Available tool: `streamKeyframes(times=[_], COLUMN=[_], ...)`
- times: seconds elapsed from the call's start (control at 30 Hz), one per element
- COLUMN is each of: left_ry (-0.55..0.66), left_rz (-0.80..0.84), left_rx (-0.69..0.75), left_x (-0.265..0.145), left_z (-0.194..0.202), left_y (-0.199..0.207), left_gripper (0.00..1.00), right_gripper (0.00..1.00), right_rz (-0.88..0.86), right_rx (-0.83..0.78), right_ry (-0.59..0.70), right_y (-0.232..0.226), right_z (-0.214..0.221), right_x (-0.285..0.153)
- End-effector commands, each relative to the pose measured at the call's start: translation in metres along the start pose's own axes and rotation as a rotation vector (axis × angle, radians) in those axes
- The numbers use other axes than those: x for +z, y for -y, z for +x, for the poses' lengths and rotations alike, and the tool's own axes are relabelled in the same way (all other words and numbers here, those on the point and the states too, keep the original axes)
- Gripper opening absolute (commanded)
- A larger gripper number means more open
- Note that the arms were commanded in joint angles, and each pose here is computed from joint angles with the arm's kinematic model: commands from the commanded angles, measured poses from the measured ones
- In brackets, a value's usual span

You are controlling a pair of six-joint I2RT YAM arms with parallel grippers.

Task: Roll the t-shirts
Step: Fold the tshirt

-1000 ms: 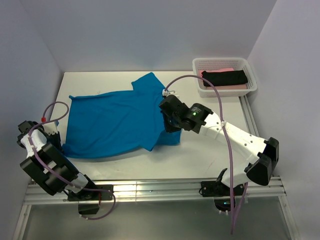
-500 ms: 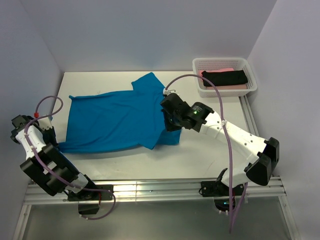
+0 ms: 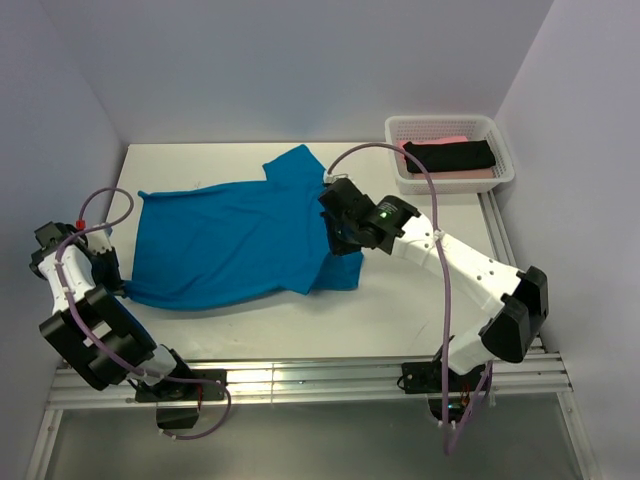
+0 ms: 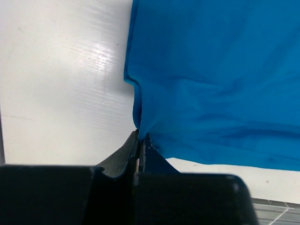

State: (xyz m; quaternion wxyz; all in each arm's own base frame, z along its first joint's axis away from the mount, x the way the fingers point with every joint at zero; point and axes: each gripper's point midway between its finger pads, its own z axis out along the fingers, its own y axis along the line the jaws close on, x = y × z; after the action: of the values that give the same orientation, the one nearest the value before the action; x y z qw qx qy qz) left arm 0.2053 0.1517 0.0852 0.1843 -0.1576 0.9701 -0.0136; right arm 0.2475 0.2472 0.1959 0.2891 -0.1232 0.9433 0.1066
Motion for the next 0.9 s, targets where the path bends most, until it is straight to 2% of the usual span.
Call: streamKeyframes(times=[0.0, 0.87], left_ry=[0.043, 0.013], left_rz=[-0.012, -0.01], left_rx=[-0.019, -0.124], left_x=[-0.001, 0.023], left_z=[-0.018, -0.047], left_y=[0.0, -0.001], left_gripper=[0.0, 0.0], right_gripper=[0.0, 0.0], right_rz=[-0.022, -0.002], right_rx=[-0.012, -0.033], right_ry=[0.077, 0.045], right_y=[-0.007, 0.01], right_z=[-0.032, -0.081], right_x=[-0.008, 0.022])
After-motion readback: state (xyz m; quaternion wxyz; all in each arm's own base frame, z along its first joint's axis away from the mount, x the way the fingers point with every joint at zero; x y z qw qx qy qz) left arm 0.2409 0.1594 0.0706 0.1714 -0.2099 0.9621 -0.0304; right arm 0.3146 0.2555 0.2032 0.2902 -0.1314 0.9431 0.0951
